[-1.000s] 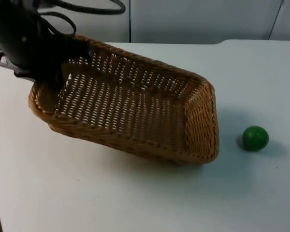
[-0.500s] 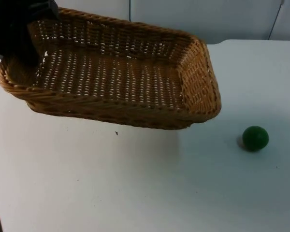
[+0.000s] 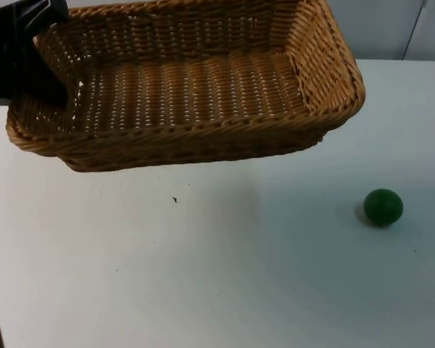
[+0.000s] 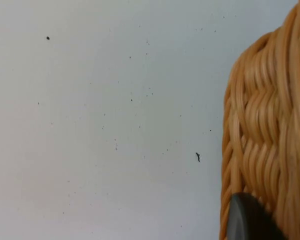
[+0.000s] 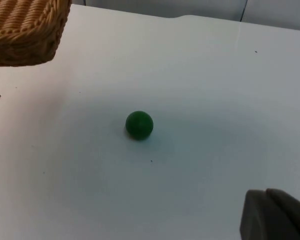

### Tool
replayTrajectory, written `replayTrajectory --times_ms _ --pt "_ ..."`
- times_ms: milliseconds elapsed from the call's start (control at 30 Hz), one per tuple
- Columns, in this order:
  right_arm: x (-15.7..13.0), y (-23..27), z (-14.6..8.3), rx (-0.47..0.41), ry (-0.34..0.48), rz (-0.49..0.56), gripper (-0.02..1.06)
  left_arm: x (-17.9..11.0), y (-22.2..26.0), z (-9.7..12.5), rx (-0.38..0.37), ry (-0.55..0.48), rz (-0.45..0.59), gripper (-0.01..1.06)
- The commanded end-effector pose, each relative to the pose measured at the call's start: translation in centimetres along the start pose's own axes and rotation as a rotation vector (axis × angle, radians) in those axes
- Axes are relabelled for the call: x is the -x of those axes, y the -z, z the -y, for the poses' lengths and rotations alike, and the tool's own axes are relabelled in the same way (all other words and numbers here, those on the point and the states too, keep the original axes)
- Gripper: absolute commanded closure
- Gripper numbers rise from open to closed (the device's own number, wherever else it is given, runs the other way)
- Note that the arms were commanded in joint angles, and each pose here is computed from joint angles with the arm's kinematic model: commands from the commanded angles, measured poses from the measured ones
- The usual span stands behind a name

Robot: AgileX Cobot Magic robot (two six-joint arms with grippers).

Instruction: Pick up the basket with the left hand and place the ball into the basket with the right hand.

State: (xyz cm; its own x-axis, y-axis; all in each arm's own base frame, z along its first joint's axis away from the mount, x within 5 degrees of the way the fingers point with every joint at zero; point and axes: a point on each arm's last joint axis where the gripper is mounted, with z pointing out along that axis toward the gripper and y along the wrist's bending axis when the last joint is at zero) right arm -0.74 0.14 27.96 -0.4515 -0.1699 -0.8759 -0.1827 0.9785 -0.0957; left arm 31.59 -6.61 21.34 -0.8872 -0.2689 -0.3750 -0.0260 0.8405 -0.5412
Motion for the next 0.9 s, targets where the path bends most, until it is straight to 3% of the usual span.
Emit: replayTrajectory --times_ms 0,600,867 --pt "-0.08 -0.07 0.00 -0.007 0.003 0.009 1.05 0.20 0.42 0.29 -0.020 0.029 0.029 1.05" --pt "-0.08 -0.07 0.00 -0.007 0.003 0.009 1.05 0.21 0.42 0.27 -0.019 0.025 0.031 1.05" --pt "-0.08 -0.07 0.00 -0.007 0.003 0.009 1.05 0.01 0.42 0.35 -0.026 -0.086 0.010 1.05"
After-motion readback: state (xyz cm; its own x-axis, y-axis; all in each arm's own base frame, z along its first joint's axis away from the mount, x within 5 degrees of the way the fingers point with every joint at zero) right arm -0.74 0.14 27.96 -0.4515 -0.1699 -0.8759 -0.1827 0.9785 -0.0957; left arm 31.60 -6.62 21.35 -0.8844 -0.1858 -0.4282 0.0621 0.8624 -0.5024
